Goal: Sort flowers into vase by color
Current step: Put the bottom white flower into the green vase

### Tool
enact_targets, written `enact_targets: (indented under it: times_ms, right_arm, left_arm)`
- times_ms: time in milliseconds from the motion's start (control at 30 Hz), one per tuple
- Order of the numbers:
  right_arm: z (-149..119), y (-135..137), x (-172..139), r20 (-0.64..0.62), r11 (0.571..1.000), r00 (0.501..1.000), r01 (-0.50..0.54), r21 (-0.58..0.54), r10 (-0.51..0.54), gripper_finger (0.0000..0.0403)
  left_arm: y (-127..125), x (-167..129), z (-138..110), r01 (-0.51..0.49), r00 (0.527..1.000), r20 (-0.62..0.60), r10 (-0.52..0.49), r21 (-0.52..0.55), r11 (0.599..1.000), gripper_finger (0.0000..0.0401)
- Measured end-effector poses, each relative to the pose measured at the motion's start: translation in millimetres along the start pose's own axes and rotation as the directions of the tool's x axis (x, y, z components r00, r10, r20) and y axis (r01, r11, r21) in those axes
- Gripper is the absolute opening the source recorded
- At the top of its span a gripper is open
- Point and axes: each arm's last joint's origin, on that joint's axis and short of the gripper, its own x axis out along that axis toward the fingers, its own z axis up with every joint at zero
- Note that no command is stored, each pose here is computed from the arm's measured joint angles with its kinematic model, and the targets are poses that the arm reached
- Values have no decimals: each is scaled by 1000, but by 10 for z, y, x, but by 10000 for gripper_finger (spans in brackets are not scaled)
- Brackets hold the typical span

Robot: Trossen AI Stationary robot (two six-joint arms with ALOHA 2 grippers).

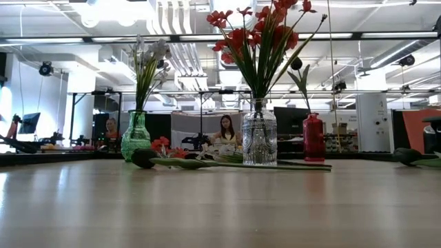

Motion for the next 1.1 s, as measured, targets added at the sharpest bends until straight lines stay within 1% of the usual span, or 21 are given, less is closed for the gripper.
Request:
enact_targets:
  times_ms: [100,200,300,433,633,767,867,967,1100]
  right_arm:
    - [-39,79,150,7,996,1000,0,-85,0,18]
    - [-31,157,269,2,991,1000,-19,-132,19,18]
    - [11,213,351,9,985,1000,-21,-170,23,18]
    - [-13,258,476,-18,974,1000,-21,-226,18,18]
    - [-5,238,621,-29,962,1000,-1,-273,-7,18]
    - [-41,216,671,-71,959,997,1,-282,-22,18]
    - [-47,177,687,-80,961,996,10,-278,-33,18]
    - [-50,168,690,-83,960,996,12,-280,-37,18]
    - [-49,169,689,-82,960,996,16,-278,-41,20]
  left_arm:
    - [-69,120,6,-3,1000,0,3,24,1000,249]
    - [-116,223,26,-9,1000,7,8,40,999,255]
    - [-139,295,47,-15,1000,15,14,51,999,253]
    - [-149,349,72,-19,1000,24,18,49,999,246]
    - [-138,384,63,-24,999,23,23,53,998,231]
    - [-136,380,61,-24,999,22,23,74,997,203]
    - [-131,383,60,-30,999,21,28,83,996,174]
    - [-124,384,59,-48,999,17,46,97,994,136]
    - [-120,383,58,-64,998,12,64,101,993,75]
